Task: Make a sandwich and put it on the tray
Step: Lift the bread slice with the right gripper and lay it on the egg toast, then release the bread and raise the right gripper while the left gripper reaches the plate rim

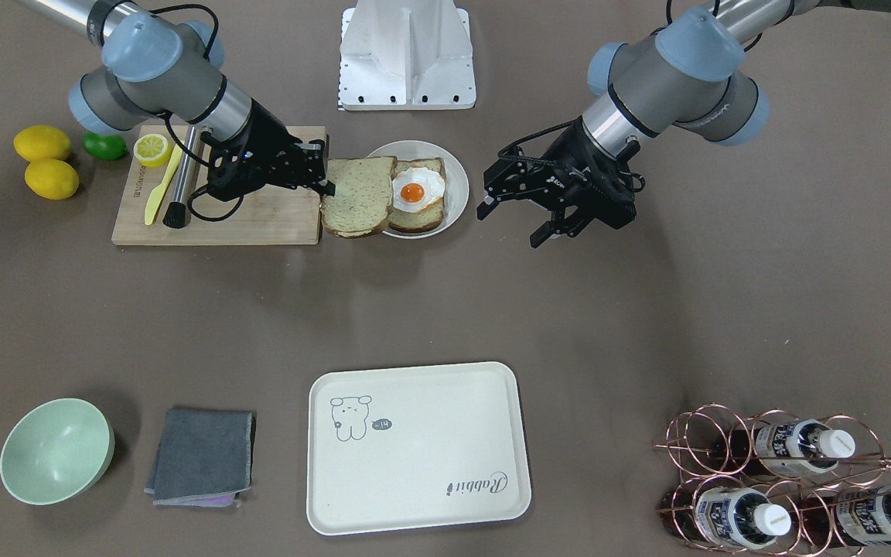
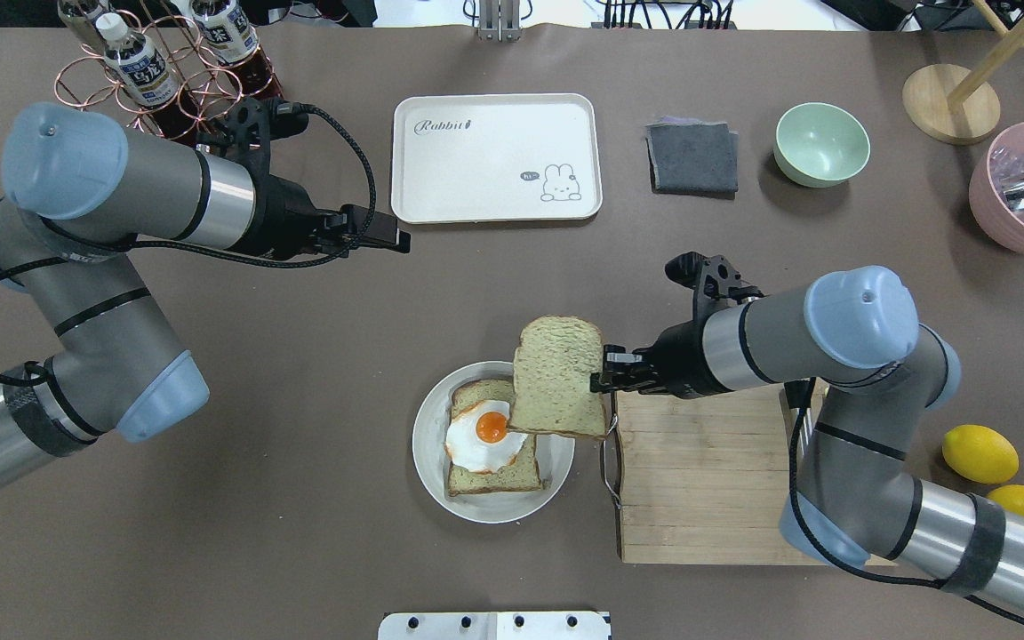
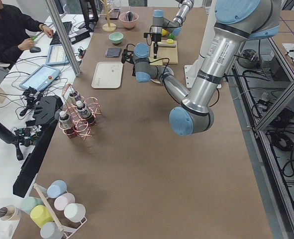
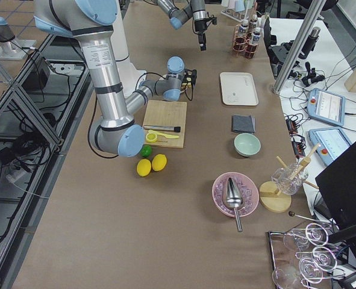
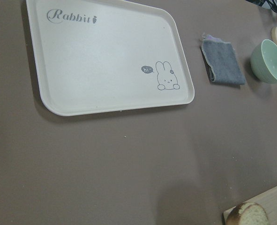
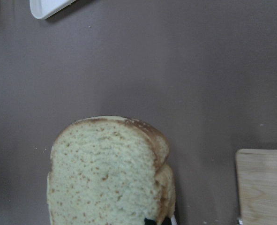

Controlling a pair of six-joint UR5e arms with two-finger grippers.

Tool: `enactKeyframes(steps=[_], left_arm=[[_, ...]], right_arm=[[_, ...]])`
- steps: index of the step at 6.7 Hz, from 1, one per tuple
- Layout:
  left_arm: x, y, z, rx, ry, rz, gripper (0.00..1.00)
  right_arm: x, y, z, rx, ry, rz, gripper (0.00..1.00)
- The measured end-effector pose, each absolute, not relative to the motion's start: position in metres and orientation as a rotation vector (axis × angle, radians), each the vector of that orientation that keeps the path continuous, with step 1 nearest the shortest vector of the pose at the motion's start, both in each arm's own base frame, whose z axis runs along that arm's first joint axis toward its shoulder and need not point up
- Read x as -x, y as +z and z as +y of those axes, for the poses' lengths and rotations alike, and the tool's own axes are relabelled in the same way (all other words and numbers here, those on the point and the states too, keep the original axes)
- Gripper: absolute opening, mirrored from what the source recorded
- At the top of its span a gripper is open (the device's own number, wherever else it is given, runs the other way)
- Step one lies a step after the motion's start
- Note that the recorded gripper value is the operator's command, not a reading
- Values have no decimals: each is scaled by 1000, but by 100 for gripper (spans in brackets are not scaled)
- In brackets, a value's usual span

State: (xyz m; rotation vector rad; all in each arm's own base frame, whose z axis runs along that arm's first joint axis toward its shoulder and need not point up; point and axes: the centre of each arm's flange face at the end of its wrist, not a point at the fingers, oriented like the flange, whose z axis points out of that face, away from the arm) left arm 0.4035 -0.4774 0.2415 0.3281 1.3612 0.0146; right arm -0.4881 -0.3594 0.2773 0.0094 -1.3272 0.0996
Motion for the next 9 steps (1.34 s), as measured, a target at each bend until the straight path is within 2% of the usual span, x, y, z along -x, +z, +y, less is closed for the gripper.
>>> enactKeyframes(steps=[4,5,6,9], left_arm=[[-402,246,-483,-329,4,1353,98],[-402,246,-483,-329,4,1352,98],[-401,246,-484,-329,3,1352,98],[-402,246,-483,-326,2,1353,98]], right_arm=[[545,260,-346,-20,94,-1273,0],[549,264,-345,-14,94,-1259,24],[550,266,-345,-10,94,-1251,99],[536,255,-347,-15,109,-1274,100]])
